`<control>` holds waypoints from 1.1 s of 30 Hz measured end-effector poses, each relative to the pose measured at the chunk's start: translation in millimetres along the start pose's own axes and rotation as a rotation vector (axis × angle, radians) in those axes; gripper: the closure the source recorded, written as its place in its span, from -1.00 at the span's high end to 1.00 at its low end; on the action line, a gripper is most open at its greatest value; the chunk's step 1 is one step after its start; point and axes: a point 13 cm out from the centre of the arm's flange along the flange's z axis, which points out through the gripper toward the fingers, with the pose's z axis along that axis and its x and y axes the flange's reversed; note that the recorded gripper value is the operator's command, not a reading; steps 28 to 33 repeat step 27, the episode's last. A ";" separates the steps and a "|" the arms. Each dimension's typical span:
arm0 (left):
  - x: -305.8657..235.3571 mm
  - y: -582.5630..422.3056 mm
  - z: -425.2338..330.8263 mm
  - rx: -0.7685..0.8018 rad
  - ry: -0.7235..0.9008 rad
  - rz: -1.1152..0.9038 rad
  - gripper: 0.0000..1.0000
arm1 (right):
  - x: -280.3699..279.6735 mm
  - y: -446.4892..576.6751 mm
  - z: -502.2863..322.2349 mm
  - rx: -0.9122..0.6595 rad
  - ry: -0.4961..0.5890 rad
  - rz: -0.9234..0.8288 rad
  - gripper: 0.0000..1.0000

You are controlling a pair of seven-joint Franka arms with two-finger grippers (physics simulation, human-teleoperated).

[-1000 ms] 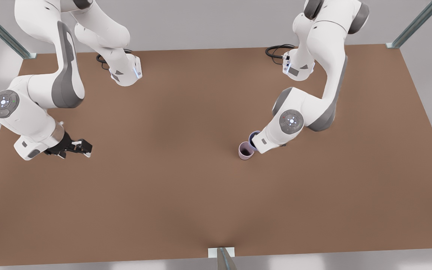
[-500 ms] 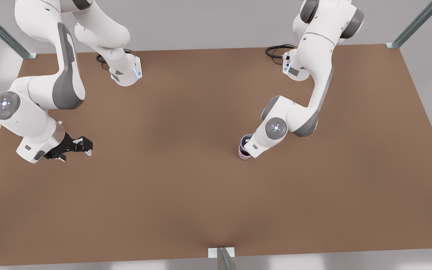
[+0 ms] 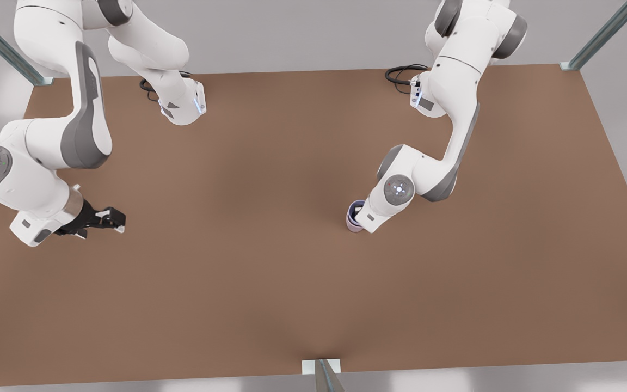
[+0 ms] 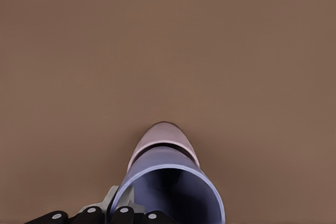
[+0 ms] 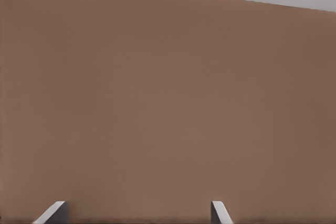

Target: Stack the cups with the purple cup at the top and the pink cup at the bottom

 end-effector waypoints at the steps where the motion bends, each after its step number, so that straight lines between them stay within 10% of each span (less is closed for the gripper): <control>1: -0.6 -0.1 1.9 0.002 -0.001 -0.004 -0.19 | -1.1 5.1 -4.3 0.000 0.001 -0.002 1.00; 6: -4.1 -4.1 3.6 0.025 -0.010 -0.018 1.00 | -18.4 67.4 -2.5 0.049 0.012 -0.111 1.00; 15: -10.2 2.8 -17.3 0.030 -0.041 -0.029 1.00 | -42.5 64.8 1.9 0.074 -0.007 -0.094 1.00; 22: -51.8 201.8 -222.3 -0.003 -0.184 -0.257 1.00 | -21.8 61.6 -38.2 0.090 0.032 -0.069 1.00; 33: -31.7 244.0 -232.9 -0.070 -0.108 -0.202 1.00 | -7.3 75.4 -37.9 0.089 0.084 -0.080 1.00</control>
